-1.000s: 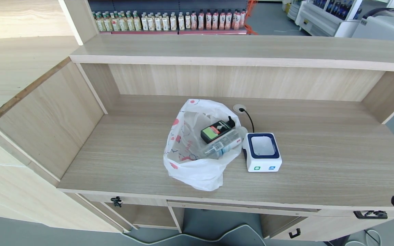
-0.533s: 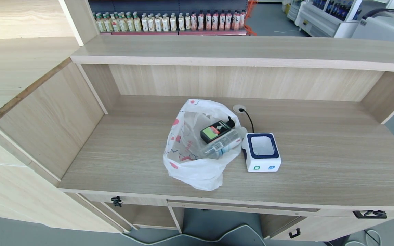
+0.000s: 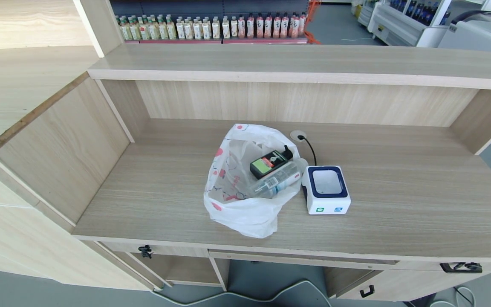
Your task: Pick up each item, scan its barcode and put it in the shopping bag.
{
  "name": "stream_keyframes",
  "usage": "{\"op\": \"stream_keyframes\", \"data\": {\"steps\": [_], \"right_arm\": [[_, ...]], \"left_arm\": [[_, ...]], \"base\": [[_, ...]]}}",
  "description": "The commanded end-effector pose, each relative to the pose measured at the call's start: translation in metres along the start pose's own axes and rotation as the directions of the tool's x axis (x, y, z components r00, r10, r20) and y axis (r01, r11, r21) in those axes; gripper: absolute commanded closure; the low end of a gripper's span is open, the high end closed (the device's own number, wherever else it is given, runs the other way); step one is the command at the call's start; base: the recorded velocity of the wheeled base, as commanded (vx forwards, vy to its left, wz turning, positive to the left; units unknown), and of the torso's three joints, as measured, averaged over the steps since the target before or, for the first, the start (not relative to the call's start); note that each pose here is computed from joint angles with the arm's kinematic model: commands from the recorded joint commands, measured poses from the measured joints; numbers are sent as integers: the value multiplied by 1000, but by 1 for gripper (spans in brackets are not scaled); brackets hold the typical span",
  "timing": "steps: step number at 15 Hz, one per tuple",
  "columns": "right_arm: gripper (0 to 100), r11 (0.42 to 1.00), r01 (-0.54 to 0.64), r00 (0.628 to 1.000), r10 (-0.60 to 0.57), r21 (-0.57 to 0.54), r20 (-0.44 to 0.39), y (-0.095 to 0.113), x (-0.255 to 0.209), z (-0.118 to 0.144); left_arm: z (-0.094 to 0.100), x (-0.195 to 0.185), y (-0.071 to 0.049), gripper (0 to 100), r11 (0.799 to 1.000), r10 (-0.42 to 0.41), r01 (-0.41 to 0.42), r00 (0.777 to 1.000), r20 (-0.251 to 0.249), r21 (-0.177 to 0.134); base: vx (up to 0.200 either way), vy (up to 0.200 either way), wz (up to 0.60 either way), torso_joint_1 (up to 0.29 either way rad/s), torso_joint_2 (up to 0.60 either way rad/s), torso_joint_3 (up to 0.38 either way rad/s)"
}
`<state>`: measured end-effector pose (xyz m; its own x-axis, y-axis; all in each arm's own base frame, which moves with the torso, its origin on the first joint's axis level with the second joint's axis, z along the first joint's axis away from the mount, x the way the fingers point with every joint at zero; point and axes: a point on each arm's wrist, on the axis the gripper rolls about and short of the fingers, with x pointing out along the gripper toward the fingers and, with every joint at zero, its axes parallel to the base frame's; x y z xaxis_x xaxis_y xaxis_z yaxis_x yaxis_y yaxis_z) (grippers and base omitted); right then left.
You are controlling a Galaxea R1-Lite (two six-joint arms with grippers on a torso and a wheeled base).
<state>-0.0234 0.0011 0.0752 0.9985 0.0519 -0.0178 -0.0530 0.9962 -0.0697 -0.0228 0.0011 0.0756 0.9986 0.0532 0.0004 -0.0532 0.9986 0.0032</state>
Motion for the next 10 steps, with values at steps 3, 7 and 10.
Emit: {"op": "stream_keyframes", "data": {"steps": [3,7,10], "right_arm": [[0,1000,0,1000,1,31,-5,0,0,-1],[0,1000,0,1000,1,31,-5,0,0,-1],[0,1000,0,1000,1,29,-5,0,0,-1]], "left_arm": [[0,0,0,0,1000,1,-1,1000,1,0],[0,0,0,0,1000,0,0,1000,0,0],[0,0,0,0,1000,1,-1,1000,1,0]], "base": [[0,0,0,0,0,0],[0,0,0,0,0,0],[0,0,0,0,0,0]]}}
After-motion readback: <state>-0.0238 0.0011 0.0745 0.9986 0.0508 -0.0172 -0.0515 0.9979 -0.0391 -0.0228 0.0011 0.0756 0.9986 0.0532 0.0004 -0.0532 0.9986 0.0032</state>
